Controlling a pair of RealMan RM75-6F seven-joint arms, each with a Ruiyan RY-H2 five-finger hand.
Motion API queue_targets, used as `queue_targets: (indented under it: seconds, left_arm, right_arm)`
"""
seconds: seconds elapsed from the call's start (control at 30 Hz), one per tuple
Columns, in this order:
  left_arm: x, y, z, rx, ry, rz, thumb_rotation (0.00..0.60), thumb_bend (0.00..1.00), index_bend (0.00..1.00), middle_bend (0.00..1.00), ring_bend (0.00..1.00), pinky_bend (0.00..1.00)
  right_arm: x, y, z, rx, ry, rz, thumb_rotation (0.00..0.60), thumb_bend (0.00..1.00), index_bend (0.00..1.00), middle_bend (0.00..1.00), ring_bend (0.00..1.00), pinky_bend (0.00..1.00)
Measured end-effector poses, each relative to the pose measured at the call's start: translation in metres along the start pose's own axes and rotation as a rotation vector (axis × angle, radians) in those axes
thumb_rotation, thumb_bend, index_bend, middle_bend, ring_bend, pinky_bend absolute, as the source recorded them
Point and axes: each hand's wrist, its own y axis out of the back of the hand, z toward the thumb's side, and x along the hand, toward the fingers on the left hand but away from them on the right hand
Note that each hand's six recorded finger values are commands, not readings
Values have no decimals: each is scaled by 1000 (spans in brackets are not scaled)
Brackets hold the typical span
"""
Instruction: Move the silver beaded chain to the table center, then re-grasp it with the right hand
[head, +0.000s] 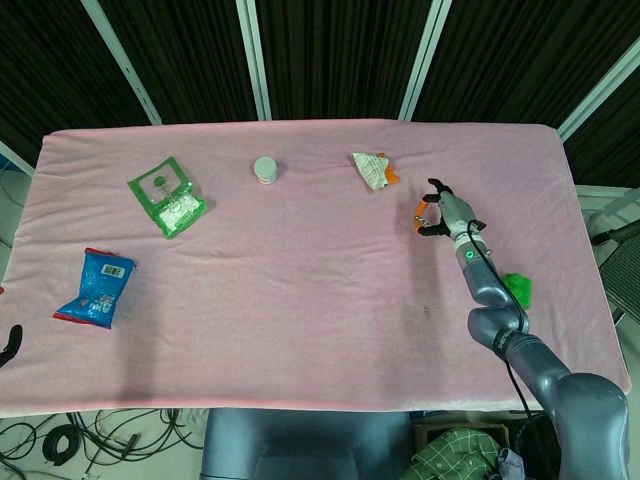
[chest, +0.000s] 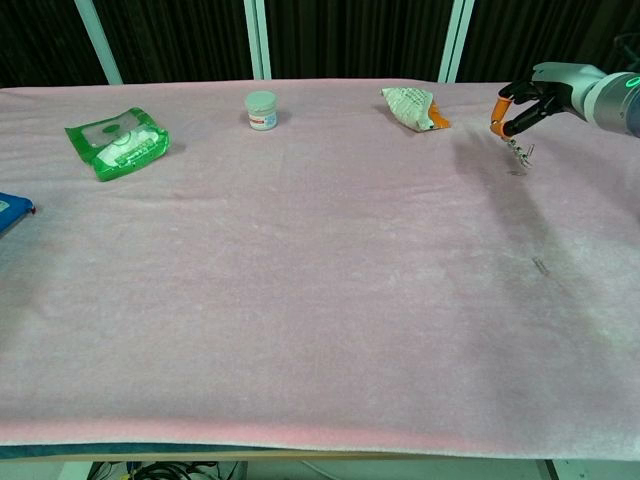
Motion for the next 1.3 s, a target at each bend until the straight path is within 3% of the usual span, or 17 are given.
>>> queue_targets:
  seconds: [0.33,0.63,1.3]
  left_arm:
    - [-1,-2,3,9,-3,-2,600,301,317,48,0,0]
    - [0,-3,3,11,-2,-5,600,301,317,48,0,0]
    - [0,-3,2,16,4,-6,600,301,317,48,0,0]
  right_arm:
    - [2,-5,-20,-18,-14,1,600,390,670,28,40,199]
    - [-1,-16,-15,-29,7,11,600,395,670,28,40,199]
    - [-5,-15,-19,-57,-21,-8,600,396,670,28,39,199]
